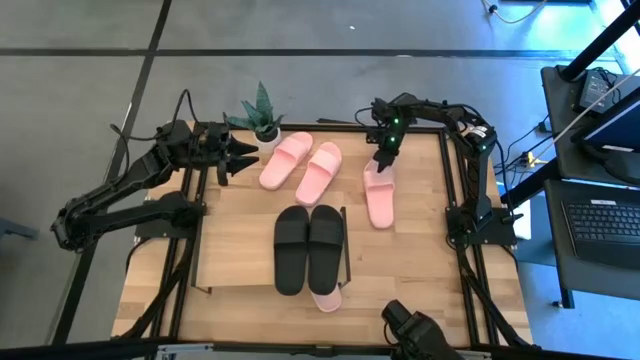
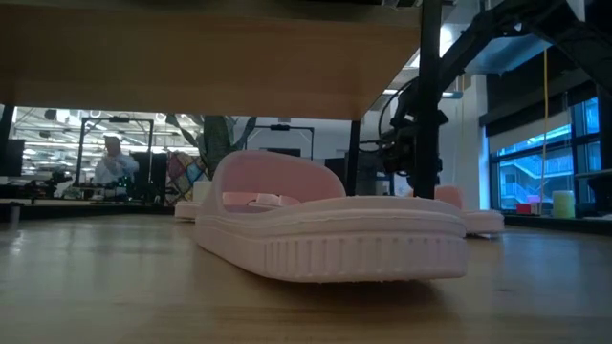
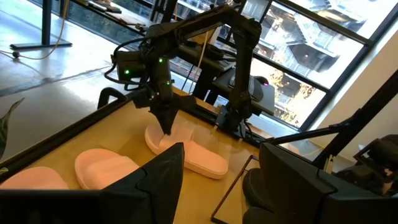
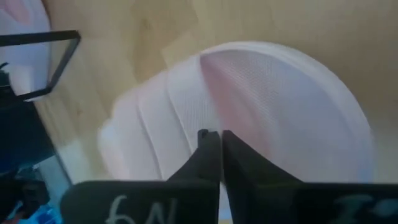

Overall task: Pick and place slides into the shelf
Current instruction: Put the pink slide under the shelf

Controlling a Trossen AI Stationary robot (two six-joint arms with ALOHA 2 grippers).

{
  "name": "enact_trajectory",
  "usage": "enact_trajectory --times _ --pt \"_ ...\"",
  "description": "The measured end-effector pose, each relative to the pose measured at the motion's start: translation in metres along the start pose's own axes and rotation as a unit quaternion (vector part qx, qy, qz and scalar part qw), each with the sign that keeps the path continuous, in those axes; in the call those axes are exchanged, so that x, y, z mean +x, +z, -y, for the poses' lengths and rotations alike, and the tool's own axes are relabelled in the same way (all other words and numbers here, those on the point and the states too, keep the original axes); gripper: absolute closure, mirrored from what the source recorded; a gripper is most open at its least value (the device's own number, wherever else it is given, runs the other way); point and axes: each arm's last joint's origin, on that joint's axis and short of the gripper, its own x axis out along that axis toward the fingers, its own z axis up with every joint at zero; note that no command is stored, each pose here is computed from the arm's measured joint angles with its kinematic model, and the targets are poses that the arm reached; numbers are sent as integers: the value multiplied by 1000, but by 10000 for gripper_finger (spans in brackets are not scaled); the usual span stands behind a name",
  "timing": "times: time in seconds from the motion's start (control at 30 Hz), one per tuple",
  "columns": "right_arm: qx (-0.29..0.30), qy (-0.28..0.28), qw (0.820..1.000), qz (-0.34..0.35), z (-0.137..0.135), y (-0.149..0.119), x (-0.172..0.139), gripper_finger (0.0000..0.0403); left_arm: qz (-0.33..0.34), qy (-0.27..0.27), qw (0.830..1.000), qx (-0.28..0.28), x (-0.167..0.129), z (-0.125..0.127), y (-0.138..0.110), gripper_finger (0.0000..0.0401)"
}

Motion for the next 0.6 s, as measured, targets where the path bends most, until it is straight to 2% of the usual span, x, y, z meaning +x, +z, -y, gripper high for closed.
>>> enact_trajectory --times 0.17,0.37,0.5,0.6 --pt "-2 -6 1000 1 -12 9 -23 398 0 0 1000 0 0 0 0 201" --pt "-35 -57 997 41 -42 30 -81 399 0 0 1000 0 0 0 0 201" --pt "-47 -83 989 115 -69 42 -126 401 0 0 1000 0 0 0 0 201" --pt "-74 -87 975 190 -93 49 -158 401 0 0 1000 0 0 0 0 201"
